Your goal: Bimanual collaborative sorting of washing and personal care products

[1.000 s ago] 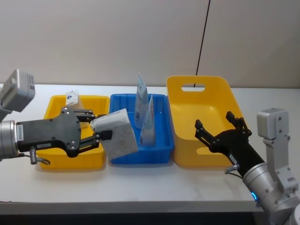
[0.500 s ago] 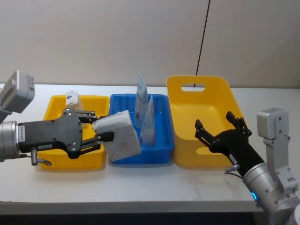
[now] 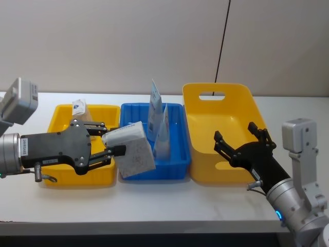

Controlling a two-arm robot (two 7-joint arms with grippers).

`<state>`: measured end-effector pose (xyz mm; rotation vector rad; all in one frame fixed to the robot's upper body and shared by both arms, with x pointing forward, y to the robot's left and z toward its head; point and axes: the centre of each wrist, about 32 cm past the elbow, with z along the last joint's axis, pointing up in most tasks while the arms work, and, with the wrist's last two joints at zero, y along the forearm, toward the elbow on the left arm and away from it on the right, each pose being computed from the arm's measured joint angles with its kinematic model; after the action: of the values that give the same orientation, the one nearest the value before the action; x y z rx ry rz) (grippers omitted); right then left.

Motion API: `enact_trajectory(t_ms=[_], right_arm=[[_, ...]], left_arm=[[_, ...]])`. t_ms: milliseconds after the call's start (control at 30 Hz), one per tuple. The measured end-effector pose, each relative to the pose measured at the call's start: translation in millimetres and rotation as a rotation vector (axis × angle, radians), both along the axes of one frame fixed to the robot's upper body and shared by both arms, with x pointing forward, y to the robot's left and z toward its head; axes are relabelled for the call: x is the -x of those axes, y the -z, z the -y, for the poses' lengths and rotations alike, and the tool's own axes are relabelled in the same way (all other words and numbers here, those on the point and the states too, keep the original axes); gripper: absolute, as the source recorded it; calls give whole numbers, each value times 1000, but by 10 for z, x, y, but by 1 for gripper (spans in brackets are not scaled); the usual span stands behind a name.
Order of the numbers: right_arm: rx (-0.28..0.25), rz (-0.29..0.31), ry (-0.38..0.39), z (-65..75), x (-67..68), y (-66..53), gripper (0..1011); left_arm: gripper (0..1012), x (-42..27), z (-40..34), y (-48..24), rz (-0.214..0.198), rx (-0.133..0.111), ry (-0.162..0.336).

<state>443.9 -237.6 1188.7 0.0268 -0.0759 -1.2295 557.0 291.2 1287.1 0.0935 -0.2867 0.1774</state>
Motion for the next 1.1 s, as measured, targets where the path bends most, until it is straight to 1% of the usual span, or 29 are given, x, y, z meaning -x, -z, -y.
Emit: enact_trajectory(t_ms=[167,267,533,633,667,767,833,933,967,1033,1100], right_arm=[[4,9,-16,28,-31,-3,1002],[4,15,-38,57,-60,-5,1002],[3,28,-119,154,-169,-15,1002],[2,31,-156,202,-226,-21,1002],[0,34,-178,224,-255,-26,1002],[-1,34,-209,256,-301,-26,1002],[1,36,-254,306,-379,-35,1002],[2,35,-286,340,-433,-36,1002],[3,35,-312,365,-478,-44,1002],[2,33,-335,383,-510,-44,1002],[5,30,-369,414,-577,-49,1002]], left_arm=[[364,-1,1,1,0,1,1],[364,-2,2,1,0,1,2],[364,-3,4,2,0,1,3],[364,-4,3,2,0,2,4],[364,-4,3,3,0,2,4],[363,-4,3,3,0,2,4],[363,-4,3,3,0,2,4],[363,-4,3,3,0,2,4],[363,-4,3,3,0,2,4],[364,-4,3,3,0,2,4],[364,-4,3,3,0,2,4]])
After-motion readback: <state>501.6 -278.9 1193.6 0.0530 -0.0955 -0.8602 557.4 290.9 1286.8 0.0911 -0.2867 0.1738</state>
